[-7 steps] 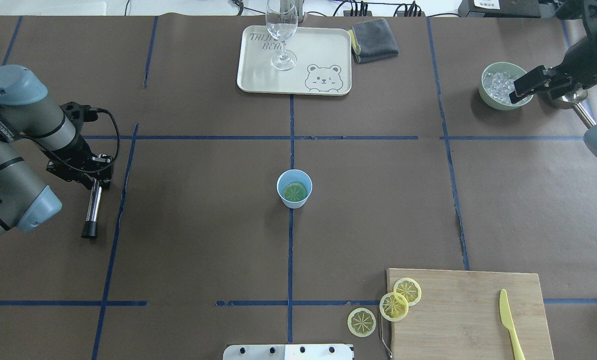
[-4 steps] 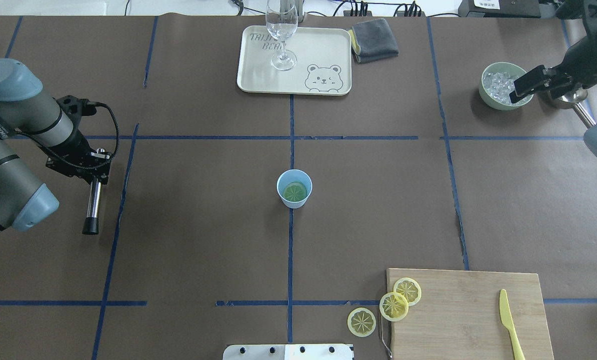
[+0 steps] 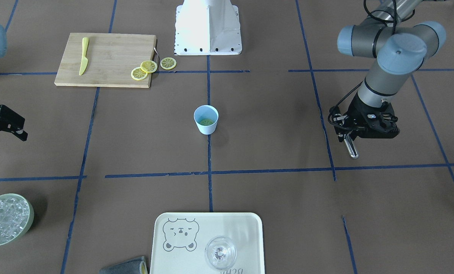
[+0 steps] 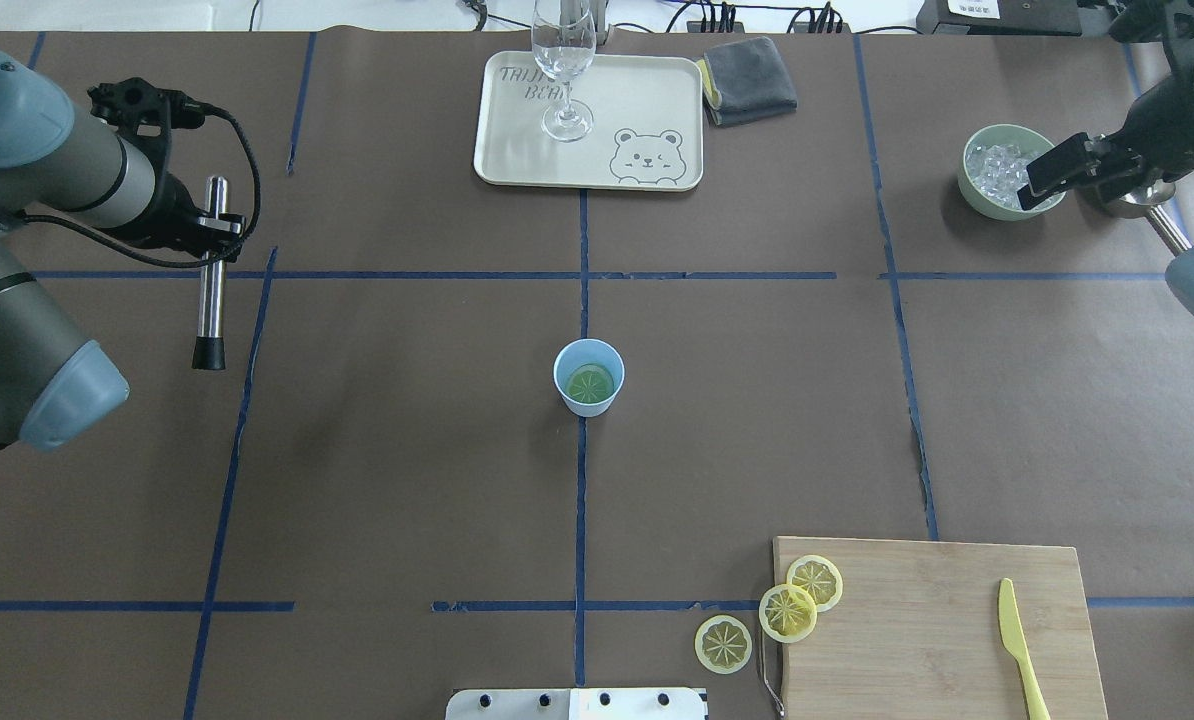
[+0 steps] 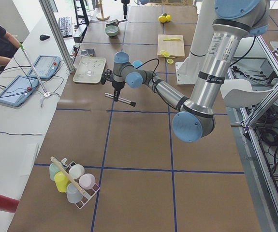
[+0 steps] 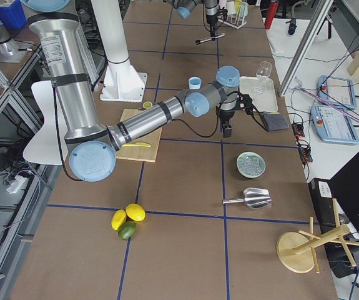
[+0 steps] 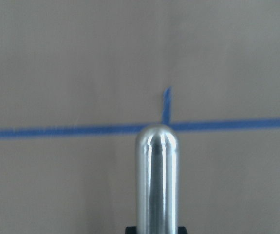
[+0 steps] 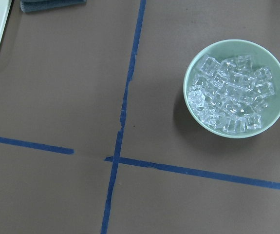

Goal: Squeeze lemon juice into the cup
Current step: 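Lift the steel rod with the left gripper and carry it over the blue cup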

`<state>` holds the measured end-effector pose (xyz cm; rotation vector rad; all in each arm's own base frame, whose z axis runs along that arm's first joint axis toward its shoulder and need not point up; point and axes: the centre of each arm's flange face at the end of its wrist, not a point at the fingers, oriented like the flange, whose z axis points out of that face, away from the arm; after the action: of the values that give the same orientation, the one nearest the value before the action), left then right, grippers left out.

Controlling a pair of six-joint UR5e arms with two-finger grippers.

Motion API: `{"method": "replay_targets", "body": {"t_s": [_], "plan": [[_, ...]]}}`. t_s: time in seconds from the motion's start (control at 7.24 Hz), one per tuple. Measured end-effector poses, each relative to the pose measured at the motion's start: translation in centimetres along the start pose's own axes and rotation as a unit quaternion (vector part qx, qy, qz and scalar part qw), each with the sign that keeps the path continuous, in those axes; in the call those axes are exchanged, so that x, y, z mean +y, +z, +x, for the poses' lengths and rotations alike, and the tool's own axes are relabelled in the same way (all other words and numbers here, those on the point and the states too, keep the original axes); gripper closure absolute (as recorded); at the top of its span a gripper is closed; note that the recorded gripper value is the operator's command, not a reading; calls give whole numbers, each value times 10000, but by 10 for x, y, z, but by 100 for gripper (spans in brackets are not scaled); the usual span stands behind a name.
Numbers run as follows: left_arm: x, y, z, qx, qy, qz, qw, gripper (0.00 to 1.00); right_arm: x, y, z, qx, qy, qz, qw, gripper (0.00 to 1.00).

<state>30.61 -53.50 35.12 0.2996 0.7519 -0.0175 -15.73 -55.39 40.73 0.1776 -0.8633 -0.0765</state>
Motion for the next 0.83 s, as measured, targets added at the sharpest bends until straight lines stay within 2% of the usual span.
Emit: {"method": "replay_targets", "body": {"t_s": [0.28,0.41,0.69,0.83], "plan": [[-14,-62,50,336,359,870,9950,100,1,0,0,-34,11,-26,10000,0],[-13,-92,79,574,599,1298,9881,100,1,1,0,-35,16,-31,10000,0],[-20,-134,128,1050,803,1771,9753,100,1,1,0,-44,17,-37,10000,0],[-20,-148,142,1372,667,2005,9677,100,2,0,0,-61,16,-42,10000,0]]}}
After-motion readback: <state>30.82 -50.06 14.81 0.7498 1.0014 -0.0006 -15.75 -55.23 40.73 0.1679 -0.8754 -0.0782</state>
